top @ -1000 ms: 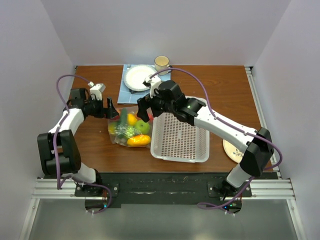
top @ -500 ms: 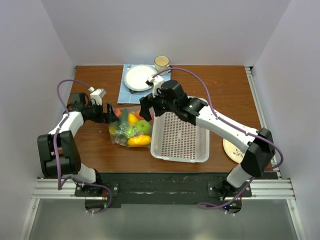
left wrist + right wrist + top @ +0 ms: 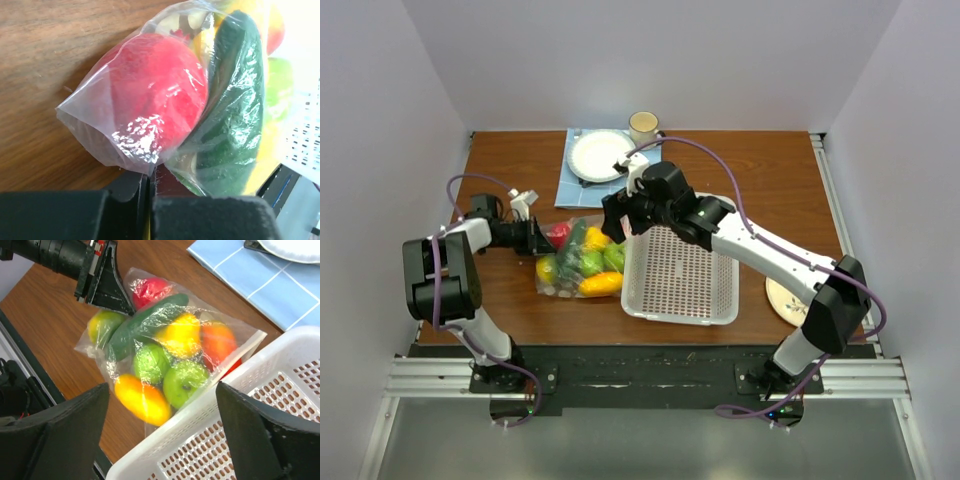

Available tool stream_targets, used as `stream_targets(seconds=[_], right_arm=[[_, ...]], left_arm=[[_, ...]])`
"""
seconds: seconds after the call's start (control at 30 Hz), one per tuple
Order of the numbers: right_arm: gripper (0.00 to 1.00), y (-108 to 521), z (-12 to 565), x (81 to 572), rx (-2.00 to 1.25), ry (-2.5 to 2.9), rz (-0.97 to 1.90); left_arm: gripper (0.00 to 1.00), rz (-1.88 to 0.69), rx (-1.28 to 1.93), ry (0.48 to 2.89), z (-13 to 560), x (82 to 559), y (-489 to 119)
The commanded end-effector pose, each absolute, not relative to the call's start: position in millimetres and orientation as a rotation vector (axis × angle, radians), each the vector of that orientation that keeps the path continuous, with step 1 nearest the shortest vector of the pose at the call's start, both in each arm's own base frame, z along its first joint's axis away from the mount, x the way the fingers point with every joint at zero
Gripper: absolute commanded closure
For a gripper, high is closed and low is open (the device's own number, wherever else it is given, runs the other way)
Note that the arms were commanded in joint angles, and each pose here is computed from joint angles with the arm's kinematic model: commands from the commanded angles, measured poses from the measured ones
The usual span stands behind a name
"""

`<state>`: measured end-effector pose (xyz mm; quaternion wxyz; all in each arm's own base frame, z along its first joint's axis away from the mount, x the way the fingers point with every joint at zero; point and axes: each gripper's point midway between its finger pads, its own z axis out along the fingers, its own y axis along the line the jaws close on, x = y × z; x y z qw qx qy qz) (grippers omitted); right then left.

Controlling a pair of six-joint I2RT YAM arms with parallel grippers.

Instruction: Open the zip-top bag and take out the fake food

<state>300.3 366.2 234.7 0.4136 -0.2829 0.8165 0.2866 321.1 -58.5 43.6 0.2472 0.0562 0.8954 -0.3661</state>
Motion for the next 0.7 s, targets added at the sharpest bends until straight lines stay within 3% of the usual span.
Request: stream_targets(seconds=[0.0,0.07,0.3,0.4,0.43,0.47,0.5,0.67], right_arm=[[0.19,365,251,302,-0.677,2.015,0.744],[0.26,368,248,304,-0.683,2.025,0.738],[1.00,382,221,312,-0.667,2.156,0.743],[1.00,391,204,311,-0.701,2.270,0.781],[0.88,402,204,299,-0.773,2.272,0.909],[0.61,405,192,293,-0.784,2.289,1.017],[0.02,410,192,295,-0.709,2.305,1.129],[0.01,412,145,299,-0.812,2.350,0.762]], left_arm=[[1.00,-0.989,0.205,2.415,53,330,-51],[1.00,-0.952,0.228,2.419,63,331,-45],[1.00,-0.588,0.424,2.458,96,341,12],[1.00,-0.458,0.482,2.461,106,342,31],[1.00,-0.433,0.496,2.463,108,343,34],[1.00,-0.418,0.505,2.475,109,340,36],[1.00,-0.403,0.507,2.482,109,341,38],[1.00,-0.239,0.552,2.500,105,340,51]])
